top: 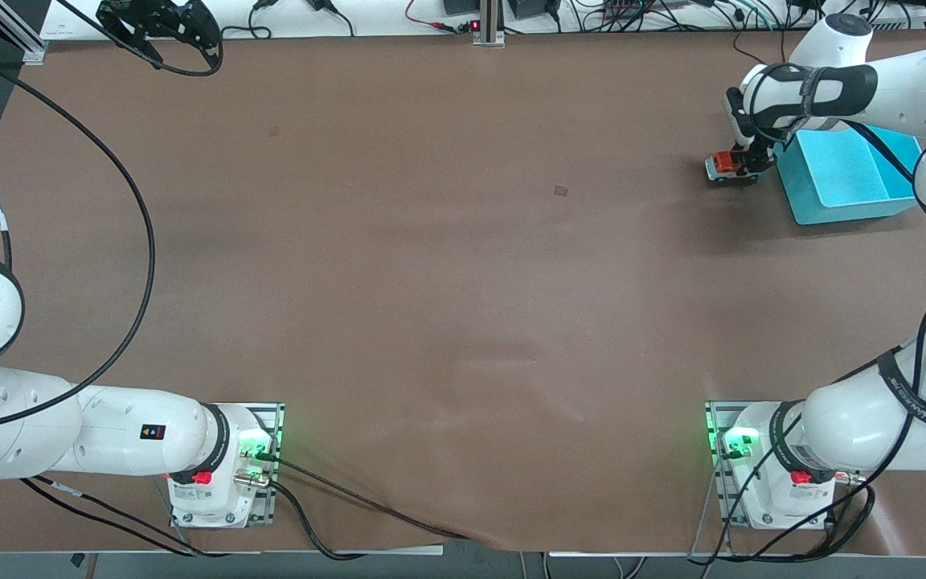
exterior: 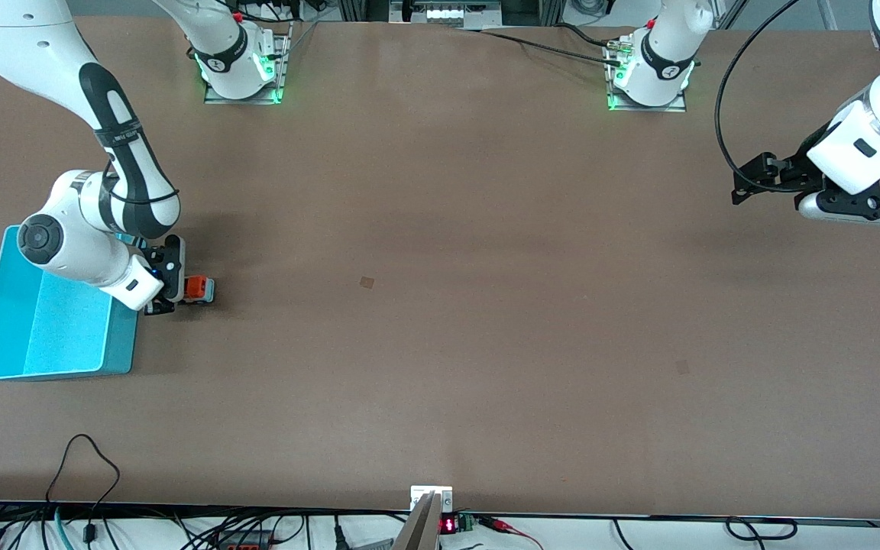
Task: Wind up bus and store in blue box
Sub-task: 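Close the right gripper on the orange bus, then lift the bus and lower it into the turquoise box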
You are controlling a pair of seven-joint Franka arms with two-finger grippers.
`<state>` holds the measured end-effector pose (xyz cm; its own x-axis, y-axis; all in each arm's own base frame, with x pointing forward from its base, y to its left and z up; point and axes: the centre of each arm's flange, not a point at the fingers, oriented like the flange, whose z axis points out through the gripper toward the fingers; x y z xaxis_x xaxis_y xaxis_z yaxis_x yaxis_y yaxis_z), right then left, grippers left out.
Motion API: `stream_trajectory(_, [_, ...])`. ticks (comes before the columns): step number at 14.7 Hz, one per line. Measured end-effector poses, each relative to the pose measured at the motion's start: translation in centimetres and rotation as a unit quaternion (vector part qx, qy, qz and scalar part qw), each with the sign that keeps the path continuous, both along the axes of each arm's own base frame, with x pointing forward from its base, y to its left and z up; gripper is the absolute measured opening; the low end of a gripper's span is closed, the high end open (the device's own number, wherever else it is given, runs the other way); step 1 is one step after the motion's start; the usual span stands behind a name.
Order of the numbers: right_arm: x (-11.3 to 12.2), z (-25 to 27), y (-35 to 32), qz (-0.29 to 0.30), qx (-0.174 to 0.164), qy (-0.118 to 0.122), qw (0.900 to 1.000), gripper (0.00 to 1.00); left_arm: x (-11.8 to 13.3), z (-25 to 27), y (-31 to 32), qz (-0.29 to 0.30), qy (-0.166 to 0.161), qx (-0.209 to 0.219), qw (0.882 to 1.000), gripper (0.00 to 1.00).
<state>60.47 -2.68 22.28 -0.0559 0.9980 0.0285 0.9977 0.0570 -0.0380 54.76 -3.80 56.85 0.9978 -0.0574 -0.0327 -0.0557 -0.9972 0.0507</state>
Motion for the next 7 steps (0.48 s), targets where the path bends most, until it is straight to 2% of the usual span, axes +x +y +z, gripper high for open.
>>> stream_trajectory(4, [1.6,4.1,0.6,-0.101,0.017,-0.037,0.994,0.53,0.0,0.0,0.0,0.0,0.0,0.0,1.0,1.0])
stream_trajectory(6, [2.3,6.4,1.5,-0.163,0.027,-0.053,0.985,0.53,0.0,0.0,0.0,0.0,0.0,0.0,1.0,1.0])
stream_trajectory(7, [2.5,7.4,1.8,-0.202,0.03,-0.059,0.977,0.53,0.0,0.0,0.0,0.0,0.0,0.0,1.0,1.0])
